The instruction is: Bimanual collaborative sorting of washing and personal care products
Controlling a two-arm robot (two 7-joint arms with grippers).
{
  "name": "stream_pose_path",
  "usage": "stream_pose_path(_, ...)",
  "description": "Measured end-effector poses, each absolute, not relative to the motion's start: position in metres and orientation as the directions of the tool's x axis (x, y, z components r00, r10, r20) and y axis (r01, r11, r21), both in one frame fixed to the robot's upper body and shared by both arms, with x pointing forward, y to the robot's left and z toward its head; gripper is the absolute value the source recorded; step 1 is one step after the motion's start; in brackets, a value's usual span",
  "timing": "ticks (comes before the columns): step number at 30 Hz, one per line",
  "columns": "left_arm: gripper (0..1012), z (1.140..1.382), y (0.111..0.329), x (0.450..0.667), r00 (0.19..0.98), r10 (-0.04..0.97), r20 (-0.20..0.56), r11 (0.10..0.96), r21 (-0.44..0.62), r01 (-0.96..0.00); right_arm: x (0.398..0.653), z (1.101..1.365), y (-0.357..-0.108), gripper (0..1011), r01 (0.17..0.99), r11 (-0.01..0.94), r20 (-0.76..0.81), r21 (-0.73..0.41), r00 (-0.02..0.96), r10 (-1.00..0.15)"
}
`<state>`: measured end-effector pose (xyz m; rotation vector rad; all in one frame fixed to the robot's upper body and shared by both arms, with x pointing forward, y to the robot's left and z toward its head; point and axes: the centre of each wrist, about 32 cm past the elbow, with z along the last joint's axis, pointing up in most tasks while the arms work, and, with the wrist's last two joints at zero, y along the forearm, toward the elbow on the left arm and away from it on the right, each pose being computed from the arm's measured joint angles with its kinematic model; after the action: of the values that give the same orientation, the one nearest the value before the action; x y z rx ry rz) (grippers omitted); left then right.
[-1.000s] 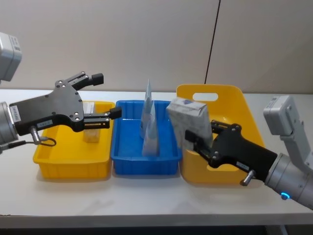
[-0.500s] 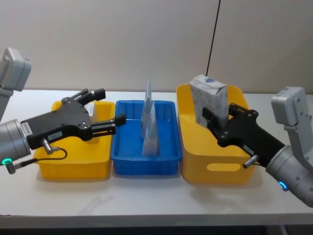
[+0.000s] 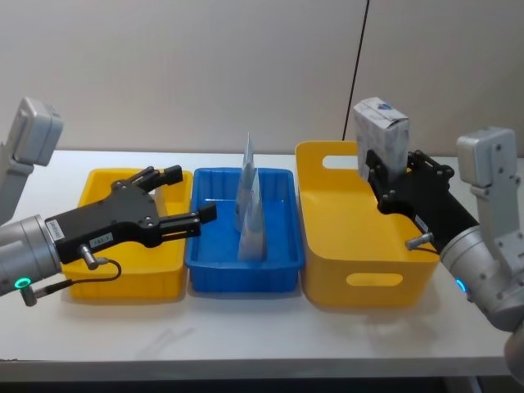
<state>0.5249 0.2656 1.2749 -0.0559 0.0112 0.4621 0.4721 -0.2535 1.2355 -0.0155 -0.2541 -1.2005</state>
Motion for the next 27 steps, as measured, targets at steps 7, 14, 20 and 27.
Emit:
stream_pose_path(7, 1001, 1.272, 0.265, 0.525, 0.894, 0.446, -0.037, 0.893, -0.05, -0.447, 0.482, 1.235, -0.244, 330, 0.958, 0.27, 0.159, 0.095, 0.253, -0.954)
stream_pose_path(14, 1001, 1.27, 0.264, 0.524, 0.894, 0.446, -0.045, 0.893, -0.049, -0.448, 0.491, 1.235, -0.237, 329, 0.976, 0.216, 0.106, 0.033, 0.212, -0.972)
stream_pose_path(20, 1001, 1.27, 0.264, 0.524, 0.894, 0.446, -0.048, 0.893, -0.048, -0.448, 0.5, 1.232, -0.234, 330, 0.979, 0.203, 0.065, -0.029, 0.205, -0.977)
stream_pose_path(27, 1001, 1.269, 0.263, 0.524, 0.893, 0.447, -0.051, 0.892, -0.047, -0.449, 0.51, 1.228, -0.232, 330, 0.975, 0.206, 0.043, -0.078, 0.21, -0.977)
